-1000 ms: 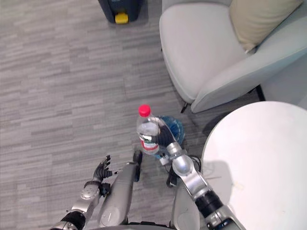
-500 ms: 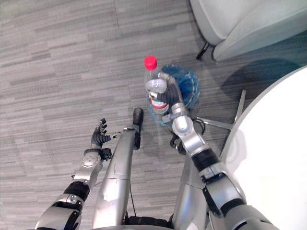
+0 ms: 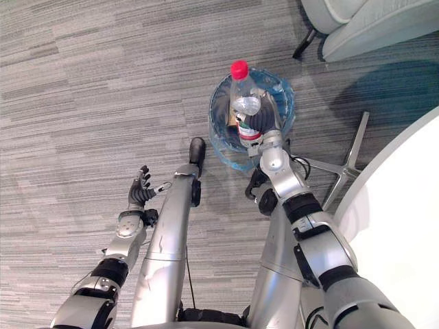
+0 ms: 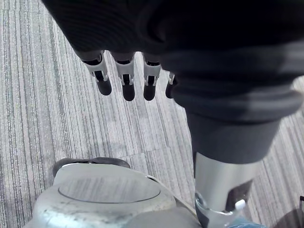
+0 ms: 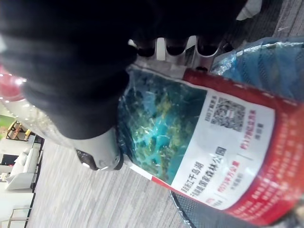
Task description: Gather rubbish on tea table into small bin, then transfer packed bag to large trash can.
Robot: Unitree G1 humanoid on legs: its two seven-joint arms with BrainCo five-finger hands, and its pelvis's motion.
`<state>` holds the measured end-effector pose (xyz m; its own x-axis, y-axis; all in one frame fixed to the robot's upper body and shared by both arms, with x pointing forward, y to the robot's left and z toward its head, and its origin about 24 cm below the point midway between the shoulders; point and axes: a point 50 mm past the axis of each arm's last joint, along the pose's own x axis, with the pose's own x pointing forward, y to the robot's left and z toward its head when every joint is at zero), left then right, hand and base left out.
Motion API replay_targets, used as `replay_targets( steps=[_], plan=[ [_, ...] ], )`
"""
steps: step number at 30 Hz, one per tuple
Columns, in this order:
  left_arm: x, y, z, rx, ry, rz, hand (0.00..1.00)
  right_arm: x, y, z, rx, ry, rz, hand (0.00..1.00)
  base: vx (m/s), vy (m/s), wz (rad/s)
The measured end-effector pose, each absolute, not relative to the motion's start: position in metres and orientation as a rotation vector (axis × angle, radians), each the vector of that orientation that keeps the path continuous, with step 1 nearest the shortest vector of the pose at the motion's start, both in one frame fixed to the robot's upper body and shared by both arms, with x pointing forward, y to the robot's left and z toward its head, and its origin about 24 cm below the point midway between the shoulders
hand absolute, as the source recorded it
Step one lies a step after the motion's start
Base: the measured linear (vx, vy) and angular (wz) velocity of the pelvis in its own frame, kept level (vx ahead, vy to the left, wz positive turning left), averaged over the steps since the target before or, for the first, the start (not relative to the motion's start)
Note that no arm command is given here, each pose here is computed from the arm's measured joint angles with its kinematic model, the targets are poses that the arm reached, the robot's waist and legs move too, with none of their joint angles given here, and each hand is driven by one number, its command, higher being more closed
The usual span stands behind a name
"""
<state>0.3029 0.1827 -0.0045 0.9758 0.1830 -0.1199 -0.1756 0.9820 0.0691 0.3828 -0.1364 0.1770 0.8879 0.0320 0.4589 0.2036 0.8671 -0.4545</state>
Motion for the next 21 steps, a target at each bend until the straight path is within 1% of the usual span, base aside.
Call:
replay_targets(
  steps=[9,15,21],
  plan=[
    [0.303,0.181,-0.003,0.049,0.115,0.178,0.00,0.384,-0.139,0.175,-0.517,-0.460,-0.106,0.00,-0.01,0.009,0.02],
    [0.303,0.182,-0.003,0.050,0.117,0.181,0.00,0.380,-0.134,0.170,-0.550,-0.471,-0.087,0.00,0.00,0.000,0.00],
    [0.302,0.184,-0.007,0.054,0.143,0.189,0.00,0.363,-0.121,0.142,-0.608,-0.465,-0.017,0.00,-0.01,0.007,-0.01]
  ],
)
